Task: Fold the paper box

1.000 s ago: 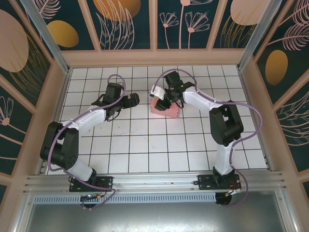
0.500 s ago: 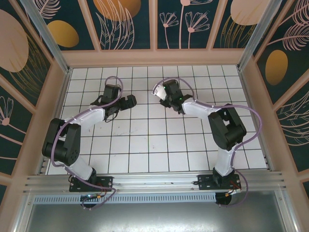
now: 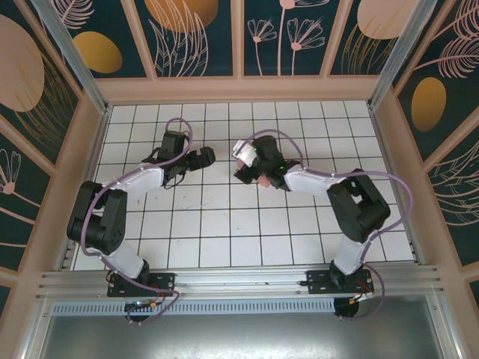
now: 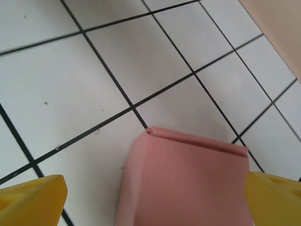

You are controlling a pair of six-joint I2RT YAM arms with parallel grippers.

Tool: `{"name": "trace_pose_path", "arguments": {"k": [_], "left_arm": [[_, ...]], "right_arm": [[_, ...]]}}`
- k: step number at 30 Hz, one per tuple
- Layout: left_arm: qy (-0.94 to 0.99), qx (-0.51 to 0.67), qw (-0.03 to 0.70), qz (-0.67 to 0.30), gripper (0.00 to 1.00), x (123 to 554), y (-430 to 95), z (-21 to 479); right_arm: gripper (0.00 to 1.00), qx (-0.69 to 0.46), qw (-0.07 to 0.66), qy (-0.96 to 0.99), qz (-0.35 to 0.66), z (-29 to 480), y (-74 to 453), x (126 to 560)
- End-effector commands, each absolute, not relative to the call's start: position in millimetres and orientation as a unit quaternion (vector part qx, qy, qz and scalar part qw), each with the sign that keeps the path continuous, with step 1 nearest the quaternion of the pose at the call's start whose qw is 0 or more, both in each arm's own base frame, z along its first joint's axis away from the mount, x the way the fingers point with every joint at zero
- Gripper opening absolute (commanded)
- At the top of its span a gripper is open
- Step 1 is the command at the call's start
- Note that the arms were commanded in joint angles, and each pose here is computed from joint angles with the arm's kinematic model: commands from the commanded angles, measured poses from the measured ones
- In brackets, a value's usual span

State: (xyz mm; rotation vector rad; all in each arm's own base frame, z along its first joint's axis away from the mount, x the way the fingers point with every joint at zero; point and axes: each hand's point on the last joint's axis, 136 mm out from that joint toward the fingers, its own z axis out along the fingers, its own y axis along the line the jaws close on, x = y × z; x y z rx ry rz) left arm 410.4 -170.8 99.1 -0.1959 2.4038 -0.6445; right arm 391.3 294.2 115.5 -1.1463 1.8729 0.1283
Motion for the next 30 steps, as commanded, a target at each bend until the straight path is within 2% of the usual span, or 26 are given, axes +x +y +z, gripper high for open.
{"name": "trace_pose_path", "arguments": {"k": [1, 6, 10, 12, 18, 23, 30], "left_arm": [[0.892, -0.048, 0.354, -0.279, 0.98, 419.2, -181.8, 117.2], [0.842, -0.013, 0.491, -0.224, 0.99, 442.5, -162.8, 161.2], [0.791, 0.038, 0.577, -0.201, 0.99, 442.1, -156.2, 195.7], [0.778, 0.045, 0.606, -0.16, 0.99, 440.2, -142.9, 201.3], [0.772, 0.02, 0.632, -0.072, 0.99, 428.7, -86.9, 196.1], [0.764, -0.022, 0.644, -0.024, 0.99, 415.3, -48.6, 180.1], [0.758, 0.0, 0.651, 0.034, 0.99, 418.4, -30.9, 178.2]], "right_arm": [[0.97, -0.375, 0.512, 0.761, 0.132, 162.8, 278.3, 398.1], [0.97, -0.253, 0.562, 0.772, 0.152, 181.2, 208.8, 399.4], [0.97, -0.158, 0.616, 0.761, 0.13, 193.7, 144.1, 392.5], [0.97, -0.097, 0.641, 0.753, 0.111, 195.9, 104.5, 387.1], [0.98, 0.002, 0.65, 0.76, 0.014, 171.5, 33.7, 377.9], [0.98, 0.026, 0.655, 0.755, 0.016, 151.5, 9.7, 373.9], [0.99, 0.058, 0.656, 0.751, 0.043, 126.6, -14.1, 380.4]]}}
